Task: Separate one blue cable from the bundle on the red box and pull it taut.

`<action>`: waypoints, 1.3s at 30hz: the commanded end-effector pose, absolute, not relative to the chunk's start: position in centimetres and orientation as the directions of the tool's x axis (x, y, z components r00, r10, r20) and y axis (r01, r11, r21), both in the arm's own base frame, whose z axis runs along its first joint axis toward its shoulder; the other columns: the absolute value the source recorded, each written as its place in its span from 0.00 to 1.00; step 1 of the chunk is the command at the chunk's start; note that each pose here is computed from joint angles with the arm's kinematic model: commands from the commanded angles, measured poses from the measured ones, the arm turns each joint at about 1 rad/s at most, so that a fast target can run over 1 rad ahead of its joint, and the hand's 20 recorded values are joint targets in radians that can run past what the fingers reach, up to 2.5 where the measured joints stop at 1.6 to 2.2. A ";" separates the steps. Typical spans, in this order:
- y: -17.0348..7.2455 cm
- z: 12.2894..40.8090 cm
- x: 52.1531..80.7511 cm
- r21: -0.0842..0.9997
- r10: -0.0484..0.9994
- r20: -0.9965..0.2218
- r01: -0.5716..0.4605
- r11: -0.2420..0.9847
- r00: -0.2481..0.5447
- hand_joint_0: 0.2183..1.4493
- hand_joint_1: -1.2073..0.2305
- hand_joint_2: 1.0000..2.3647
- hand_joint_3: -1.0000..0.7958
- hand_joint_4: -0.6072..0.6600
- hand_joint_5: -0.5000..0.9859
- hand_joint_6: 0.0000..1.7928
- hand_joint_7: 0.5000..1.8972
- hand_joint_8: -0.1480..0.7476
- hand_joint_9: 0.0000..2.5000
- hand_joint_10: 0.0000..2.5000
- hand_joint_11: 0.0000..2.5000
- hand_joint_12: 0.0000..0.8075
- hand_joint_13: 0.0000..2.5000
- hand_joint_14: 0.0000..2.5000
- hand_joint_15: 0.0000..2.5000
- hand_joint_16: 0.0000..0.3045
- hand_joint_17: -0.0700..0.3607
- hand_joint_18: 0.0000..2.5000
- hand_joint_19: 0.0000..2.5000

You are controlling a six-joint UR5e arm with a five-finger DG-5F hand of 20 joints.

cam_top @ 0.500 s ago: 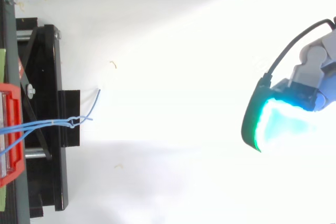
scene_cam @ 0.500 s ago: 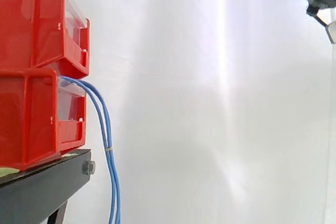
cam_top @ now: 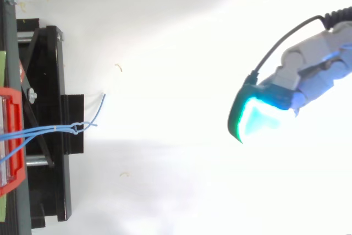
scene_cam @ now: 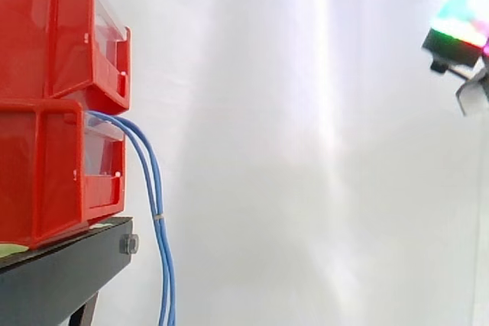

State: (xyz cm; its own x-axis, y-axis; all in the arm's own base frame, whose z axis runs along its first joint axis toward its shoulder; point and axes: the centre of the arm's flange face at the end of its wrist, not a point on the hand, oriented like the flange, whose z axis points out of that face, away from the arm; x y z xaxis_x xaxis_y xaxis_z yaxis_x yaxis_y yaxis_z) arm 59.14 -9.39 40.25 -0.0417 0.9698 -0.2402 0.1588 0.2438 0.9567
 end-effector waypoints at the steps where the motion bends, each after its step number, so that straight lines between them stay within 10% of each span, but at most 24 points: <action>1: -9.4 39.2 59.7 0.953 0.969 -0.247 0.172 0.248 -0.026 0.27 0.44 0.00 0.29 0.66 0.21 0.28 0.19 0.50 0.29 0.00 0.13 0.39 0.22 0.00 0.08 0.15 0.40 0.23 0.14; 18: -10.4 39.2 59.8 0.925 0.938 -0.346 0.177 0.337 0.021 0.28 0.44 0.00 0.29 0.66 0.22 0.28 0.19 0.50 0.30 0.00 0.13 0.39 0.22 0.00 0.08 0.15 0.40 0.24 0.14; 39: -9.6 30.9 61.3 0.844 0.817 -0.536 0.126 0.521 0.213 0.28 0.44 0.00 0.29 0.66 0.22 0.28 0.18 0.50 0.30 0.00 0.13 0.40 0.22 0.00 0.08 0.15 0.40 0.24 0.14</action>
